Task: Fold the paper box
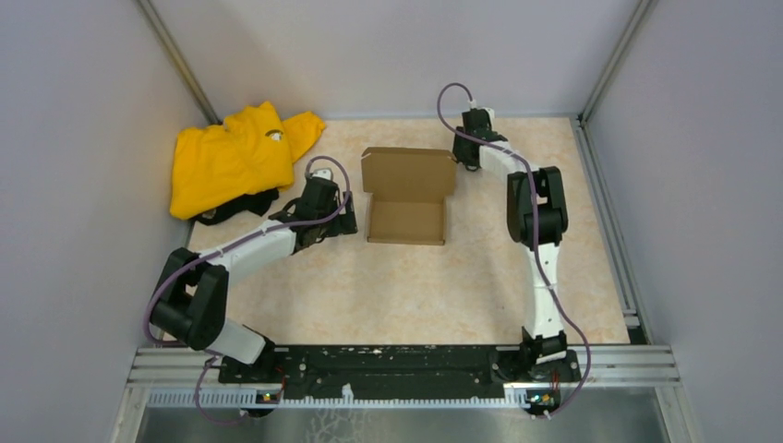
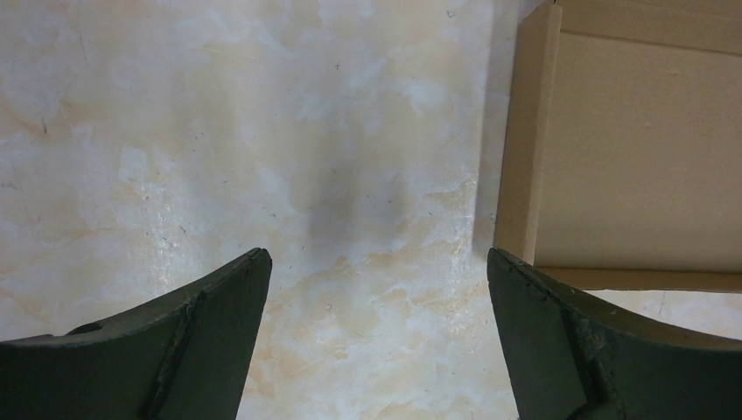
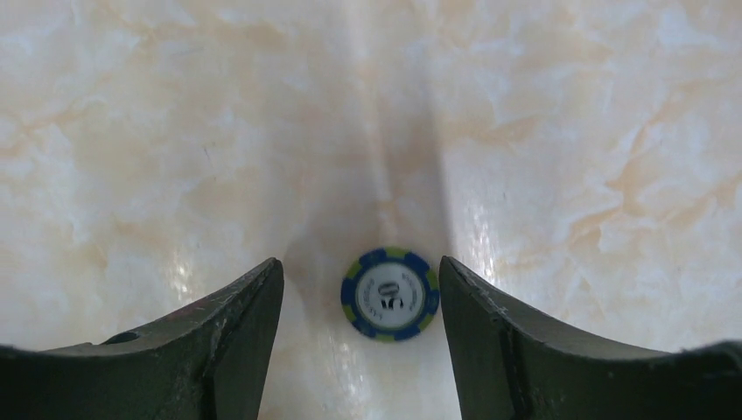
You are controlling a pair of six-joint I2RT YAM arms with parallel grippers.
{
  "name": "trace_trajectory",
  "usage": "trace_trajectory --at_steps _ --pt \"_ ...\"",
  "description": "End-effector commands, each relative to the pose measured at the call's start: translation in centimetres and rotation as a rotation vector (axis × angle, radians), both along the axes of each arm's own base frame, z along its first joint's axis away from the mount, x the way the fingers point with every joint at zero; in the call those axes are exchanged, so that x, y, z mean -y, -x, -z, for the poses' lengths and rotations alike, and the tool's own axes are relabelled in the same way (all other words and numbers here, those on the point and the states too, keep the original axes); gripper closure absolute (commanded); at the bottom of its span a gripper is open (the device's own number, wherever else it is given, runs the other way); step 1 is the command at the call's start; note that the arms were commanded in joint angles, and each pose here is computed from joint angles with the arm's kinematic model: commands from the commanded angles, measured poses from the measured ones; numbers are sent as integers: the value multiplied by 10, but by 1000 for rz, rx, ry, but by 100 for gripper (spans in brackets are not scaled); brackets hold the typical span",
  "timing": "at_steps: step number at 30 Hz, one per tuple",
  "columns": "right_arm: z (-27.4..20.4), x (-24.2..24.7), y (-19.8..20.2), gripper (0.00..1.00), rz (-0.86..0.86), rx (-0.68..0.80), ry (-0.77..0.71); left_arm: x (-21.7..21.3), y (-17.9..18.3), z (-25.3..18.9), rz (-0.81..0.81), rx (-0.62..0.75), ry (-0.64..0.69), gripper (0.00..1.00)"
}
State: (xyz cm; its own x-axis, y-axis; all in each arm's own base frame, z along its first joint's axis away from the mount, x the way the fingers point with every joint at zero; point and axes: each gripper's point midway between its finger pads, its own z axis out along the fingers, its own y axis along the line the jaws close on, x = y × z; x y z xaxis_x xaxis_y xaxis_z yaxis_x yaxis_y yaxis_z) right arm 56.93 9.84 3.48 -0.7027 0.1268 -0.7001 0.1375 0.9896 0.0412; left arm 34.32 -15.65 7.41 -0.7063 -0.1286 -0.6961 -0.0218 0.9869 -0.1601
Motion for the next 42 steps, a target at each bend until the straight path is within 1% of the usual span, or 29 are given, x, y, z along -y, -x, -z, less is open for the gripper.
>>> trace_trajectory --at_steps 1,2,4,5,8,12,17,19,25,30,36,42 --pt "-12 5 -30 35 16 50 33 6 -13 -11 8 32 19 1" --pt "-9 6 -31 36 20 35 45 6 -13 -12 8 33 20 1" --pt "-4 8 -33 45 22 11 60 7 -13 -13 8 33 22 1" --pt "-2 9 -32 46 23 -3 68 7 -13 -13 8 33 24 1" --pt "0 11 -30 47 19 -13 80 7 -13 -15 9 38 27 1" --pt "3 17 -19 49 32 -47 107 8 -12 -17 11 40 33 1" --pt "1 23 3 53 42 -62 112 8 -9 -18 11 40 41 1" --pt "1 24 12 56 43 -69 111 8 -6 -21 14 44 54 1" --pt "4 25 40 59 41 -87 90 15 4 -29 32 50 85 1" --pt "9 23 70 62 48 -115 71 18 14 -38 40 63 95 1" --pt "-1 19 115 62 52 -114 36 23 30 -54 55 85 125 1" --pt "-1 8 169 62 37 -138 35 31 50 -68 80 103 167 1"
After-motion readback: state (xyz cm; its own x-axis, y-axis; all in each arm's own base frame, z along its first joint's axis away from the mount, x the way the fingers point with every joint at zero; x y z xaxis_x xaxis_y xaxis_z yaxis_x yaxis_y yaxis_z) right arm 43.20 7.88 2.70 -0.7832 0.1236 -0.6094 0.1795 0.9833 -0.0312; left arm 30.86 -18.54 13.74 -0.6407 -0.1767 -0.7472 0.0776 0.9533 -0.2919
